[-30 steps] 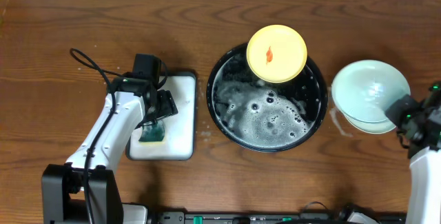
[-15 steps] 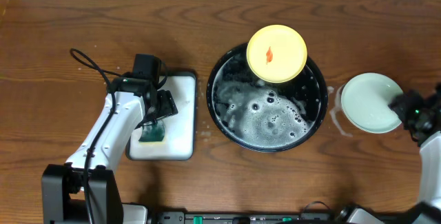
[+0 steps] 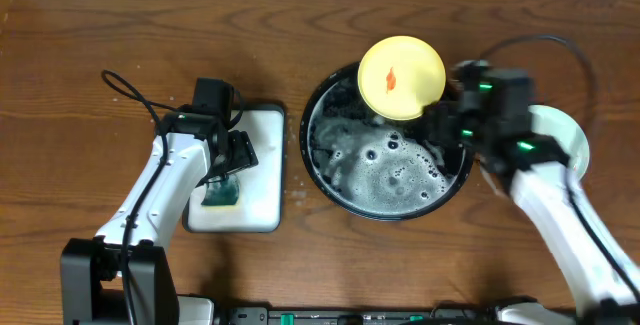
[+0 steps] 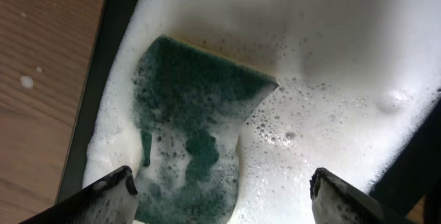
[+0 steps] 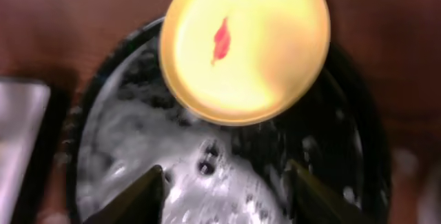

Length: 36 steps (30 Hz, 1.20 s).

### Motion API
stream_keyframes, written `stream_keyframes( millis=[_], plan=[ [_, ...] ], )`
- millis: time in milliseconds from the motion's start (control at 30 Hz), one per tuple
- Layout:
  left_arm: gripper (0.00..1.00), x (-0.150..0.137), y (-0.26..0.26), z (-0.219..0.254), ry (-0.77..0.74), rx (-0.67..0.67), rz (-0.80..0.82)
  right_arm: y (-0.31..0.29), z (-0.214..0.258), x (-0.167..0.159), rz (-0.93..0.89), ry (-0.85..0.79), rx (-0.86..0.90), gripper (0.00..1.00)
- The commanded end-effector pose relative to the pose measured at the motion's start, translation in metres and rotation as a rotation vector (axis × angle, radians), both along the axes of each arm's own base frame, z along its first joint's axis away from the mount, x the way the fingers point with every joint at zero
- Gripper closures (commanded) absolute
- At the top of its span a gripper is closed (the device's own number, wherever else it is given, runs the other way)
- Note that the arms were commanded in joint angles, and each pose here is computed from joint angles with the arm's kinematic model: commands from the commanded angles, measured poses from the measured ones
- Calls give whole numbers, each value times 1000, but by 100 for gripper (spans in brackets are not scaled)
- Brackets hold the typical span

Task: Clean dirty plates on tray and stack at the side
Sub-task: 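Grasp the yellow plate rim with the right gripper and drag it forward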

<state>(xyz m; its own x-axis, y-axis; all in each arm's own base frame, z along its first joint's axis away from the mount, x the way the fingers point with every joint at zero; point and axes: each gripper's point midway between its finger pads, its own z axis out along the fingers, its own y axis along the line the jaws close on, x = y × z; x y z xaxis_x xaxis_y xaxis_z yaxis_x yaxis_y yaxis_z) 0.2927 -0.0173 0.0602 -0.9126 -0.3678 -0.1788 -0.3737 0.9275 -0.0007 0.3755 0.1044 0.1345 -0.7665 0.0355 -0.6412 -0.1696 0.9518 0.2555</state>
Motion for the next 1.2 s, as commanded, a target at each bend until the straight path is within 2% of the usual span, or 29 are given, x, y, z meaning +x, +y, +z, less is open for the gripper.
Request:
stream_keyframes(
  millis=[0,33,200,400,500,600,733,967,1167],
  plan=[
    [18,0,2,1,-1,5,-2,-19,-37,23,-62,-3,-206,48],
    [18,0,2,1,-1,5,-2,-24,-48,31,-81,-5,-229,45],
    [18,0,2,1,-1,5,-2,-39,-87,58,-128,13,-233,45],
    [18,0,2,1,-1,5,-2,-42,-117,70,-169,61,-114,48],
    [18,0,2,1,-1,5,-2,-44,-121,76,-216,57,-70,59],
    [18,0,2,1,-1,5,-2,-39,-119,75,-215,64,-34,80],
    [18,0,2,1,-1,5,-2,-32,-110,68,-187,83,-4,98],
    [18,0,2,1,-1,5,-2,-32,-83,29,-338,228,94,99],
    [18,0,2,1,-1,5,-2,-19,-57,-18,-362,334,102,99]
  ],
)
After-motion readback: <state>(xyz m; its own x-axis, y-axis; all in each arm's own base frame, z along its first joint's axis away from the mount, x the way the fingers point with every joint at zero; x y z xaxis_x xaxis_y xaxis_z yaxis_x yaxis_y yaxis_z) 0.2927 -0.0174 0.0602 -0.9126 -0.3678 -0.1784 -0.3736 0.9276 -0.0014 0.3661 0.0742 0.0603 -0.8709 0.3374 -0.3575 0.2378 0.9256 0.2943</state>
